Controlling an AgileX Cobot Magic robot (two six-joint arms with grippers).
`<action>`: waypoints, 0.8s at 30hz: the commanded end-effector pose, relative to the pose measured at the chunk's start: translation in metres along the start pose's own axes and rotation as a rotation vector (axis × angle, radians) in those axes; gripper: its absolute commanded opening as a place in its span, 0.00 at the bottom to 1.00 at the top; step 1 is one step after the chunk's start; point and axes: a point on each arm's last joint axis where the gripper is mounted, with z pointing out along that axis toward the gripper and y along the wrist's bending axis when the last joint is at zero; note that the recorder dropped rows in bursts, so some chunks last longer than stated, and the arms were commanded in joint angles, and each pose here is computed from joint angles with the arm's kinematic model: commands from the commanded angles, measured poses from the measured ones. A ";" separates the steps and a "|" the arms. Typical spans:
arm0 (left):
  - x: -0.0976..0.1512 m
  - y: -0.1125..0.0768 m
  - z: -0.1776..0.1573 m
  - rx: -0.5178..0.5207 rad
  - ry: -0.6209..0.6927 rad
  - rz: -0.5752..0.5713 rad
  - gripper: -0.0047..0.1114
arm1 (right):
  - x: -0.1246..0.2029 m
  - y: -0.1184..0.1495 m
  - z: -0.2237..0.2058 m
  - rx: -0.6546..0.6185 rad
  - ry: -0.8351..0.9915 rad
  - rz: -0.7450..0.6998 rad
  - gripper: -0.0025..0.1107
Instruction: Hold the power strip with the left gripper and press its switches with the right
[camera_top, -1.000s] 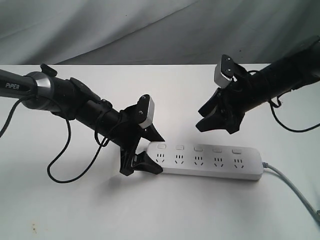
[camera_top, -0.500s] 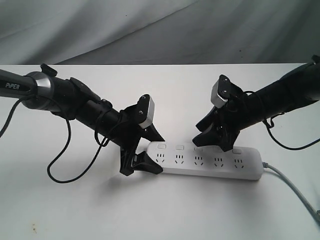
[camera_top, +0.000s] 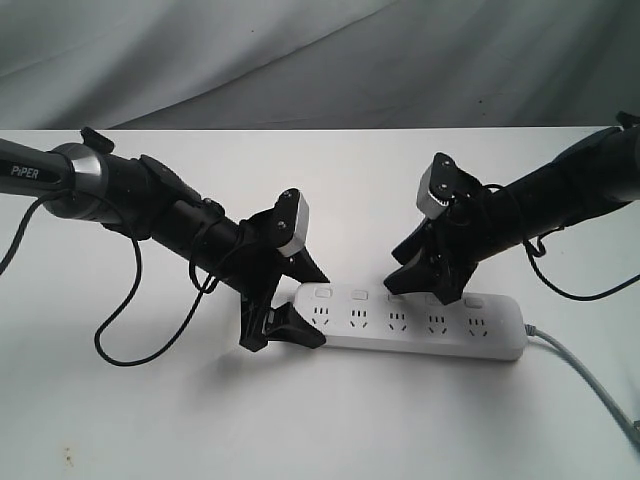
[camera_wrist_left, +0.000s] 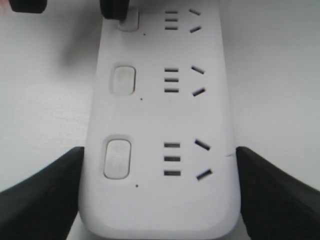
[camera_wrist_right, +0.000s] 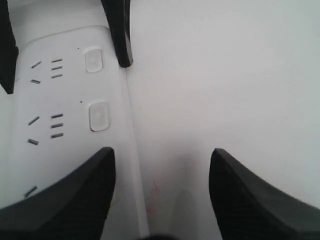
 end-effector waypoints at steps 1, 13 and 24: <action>-0.003 0.001 0.001 0.001 -0.009 0.009 0.04 | 0.005 0.001 0.001 -0.003 0.051 -0.015 0.48; -0.003 0.001 0.001 0.001 -0.009 0.009 0.04 | 0.012 -0.001 0.001 0.016 0.125 -0.028 0.48; -0.003 0.001 0.001 0.001 -0.009 0.009 0.04 | 0.009 0.004 0.008 0.016 0.154 -0.052 0.48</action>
